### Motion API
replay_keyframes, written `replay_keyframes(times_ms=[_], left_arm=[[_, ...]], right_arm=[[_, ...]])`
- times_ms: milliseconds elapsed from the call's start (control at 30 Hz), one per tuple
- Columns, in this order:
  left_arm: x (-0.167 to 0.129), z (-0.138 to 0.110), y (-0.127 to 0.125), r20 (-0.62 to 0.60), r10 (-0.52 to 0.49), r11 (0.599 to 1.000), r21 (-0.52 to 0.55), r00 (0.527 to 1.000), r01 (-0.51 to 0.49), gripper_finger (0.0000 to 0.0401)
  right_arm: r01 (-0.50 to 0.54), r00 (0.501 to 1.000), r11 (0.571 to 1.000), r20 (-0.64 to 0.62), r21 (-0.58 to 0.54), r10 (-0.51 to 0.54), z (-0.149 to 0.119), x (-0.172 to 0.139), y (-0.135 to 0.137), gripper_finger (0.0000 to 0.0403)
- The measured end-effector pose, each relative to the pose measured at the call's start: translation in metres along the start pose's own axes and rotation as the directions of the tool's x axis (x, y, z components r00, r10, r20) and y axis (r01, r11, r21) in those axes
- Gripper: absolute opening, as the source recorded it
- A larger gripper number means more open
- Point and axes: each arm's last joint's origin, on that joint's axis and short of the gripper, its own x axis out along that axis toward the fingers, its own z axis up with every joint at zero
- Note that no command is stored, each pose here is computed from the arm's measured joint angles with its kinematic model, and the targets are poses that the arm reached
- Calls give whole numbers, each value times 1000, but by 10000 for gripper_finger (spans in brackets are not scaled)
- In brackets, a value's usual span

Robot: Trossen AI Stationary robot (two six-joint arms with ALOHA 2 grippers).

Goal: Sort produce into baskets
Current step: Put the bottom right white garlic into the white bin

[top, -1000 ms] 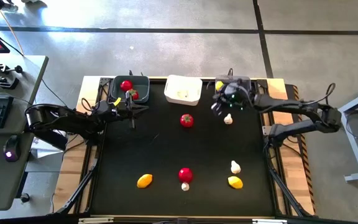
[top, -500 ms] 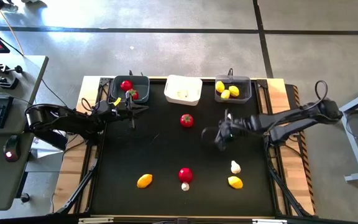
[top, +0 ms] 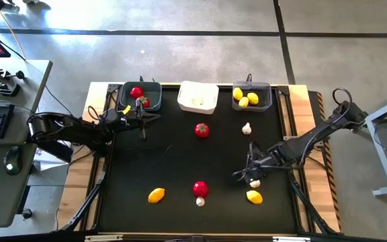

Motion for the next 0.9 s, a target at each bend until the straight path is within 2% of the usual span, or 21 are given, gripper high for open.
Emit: replay_keyframes(times_ms=[233, 367, 600, 900], left_arm=[[0, 0, 0, 0, 1, 1000, -1, 1000, -1, 0], [0, 0, 0, 0, 1, 1000, -2, 1000, -1, 0], [0, 0, 0, 0, 2, 1000, -11, 1000, -2, 0], [0, 0, 0, 0, 6, 1000, -19, 1000, -6, 0]], right_arm=[[90, 996, 993, -13, 75, -89, -10, 4, -7, 198], [130, 991, 988, -45, 81, -126, -11, 13, -5, 232], [185, 980, 979, -86, 83, -178, -11, 27, -3, 235], [193, 978, 979, -90, 61, -187, -12, 39, 1, 201]])
